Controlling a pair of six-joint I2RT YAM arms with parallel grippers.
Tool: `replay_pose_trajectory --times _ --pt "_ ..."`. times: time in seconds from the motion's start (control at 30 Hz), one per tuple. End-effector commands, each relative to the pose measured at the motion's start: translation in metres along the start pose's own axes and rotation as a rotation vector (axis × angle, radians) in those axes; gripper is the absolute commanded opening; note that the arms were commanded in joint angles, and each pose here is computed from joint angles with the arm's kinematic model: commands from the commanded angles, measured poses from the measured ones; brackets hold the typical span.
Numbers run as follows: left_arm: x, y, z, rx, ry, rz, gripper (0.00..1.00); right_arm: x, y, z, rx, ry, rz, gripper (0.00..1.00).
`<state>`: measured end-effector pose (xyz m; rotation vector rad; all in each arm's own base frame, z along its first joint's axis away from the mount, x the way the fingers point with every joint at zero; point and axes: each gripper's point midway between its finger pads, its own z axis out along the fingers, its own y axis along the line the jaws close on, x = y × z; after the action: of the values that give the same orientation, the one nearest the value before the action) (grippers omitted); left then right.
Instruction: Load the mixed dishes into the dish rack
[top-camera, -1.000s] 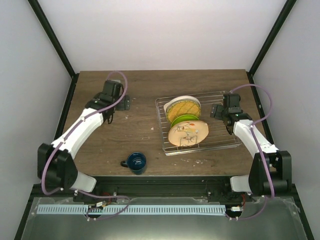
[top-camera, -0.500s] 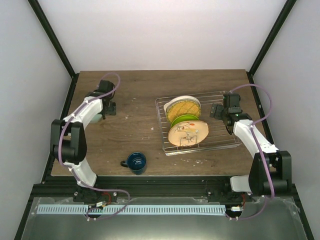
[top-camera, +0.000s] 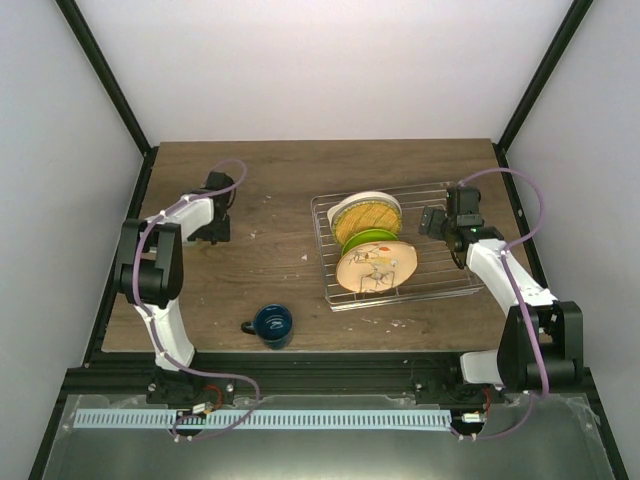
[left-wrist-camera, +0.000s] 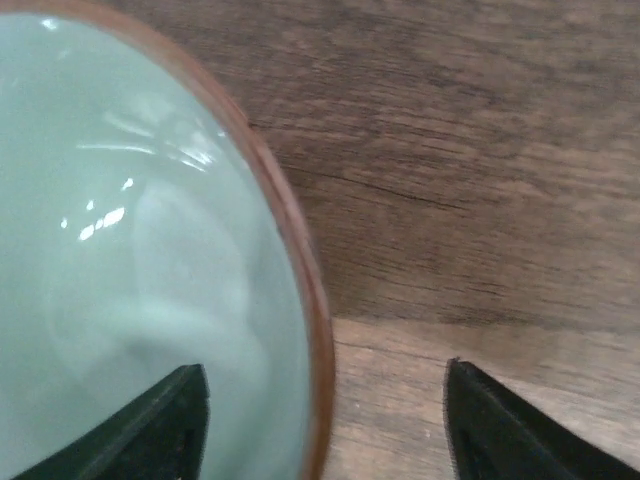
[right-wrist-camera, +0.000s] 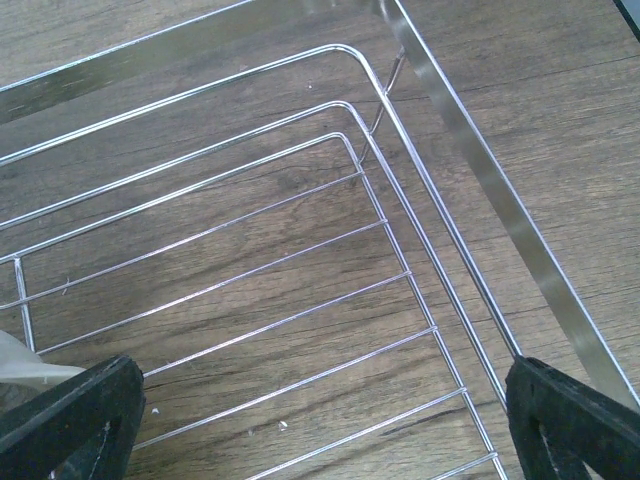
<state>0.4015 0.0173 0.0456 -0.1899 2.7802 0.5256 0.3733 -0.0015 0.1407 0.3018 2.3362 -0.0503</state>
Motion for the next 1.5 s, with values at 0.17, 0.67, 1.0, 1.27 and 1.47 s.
replay_pose_trajectory --times 0.17,0.67,1.0,1.27,1.47 --pt "0.01 -0.004 0.02 0.038 0.037 -0.025 0.22 -0.011 0.0 -0.002 -0.005 -0.026 0.007 1.0" --pt "-0.027 -0.041 -0.063 0.452 -0.187 -0.116 0.0 -0.01 0.004 -0.001 -0.027 -0.022 0.004 1.0" --pt "-0.041 -0.075 -0.182 0.914 -0.368 -0.073 0.0 -0.025 0.032 -0.022 -0.197 -0.048 -0.021 1.0" --pt "-0.025 -0.083 -0.284 1.197 -0.524 0.049 0.0 -0.052 0.052 -0.065 -0.334 -0.139 -0.038 1.0" --pt "0.002 -0.1 -0.342 1.42 -0.563 0.169 0.0 -0.061 0.102 -0.123 -0.688 -0.197 -0.094 1.0"
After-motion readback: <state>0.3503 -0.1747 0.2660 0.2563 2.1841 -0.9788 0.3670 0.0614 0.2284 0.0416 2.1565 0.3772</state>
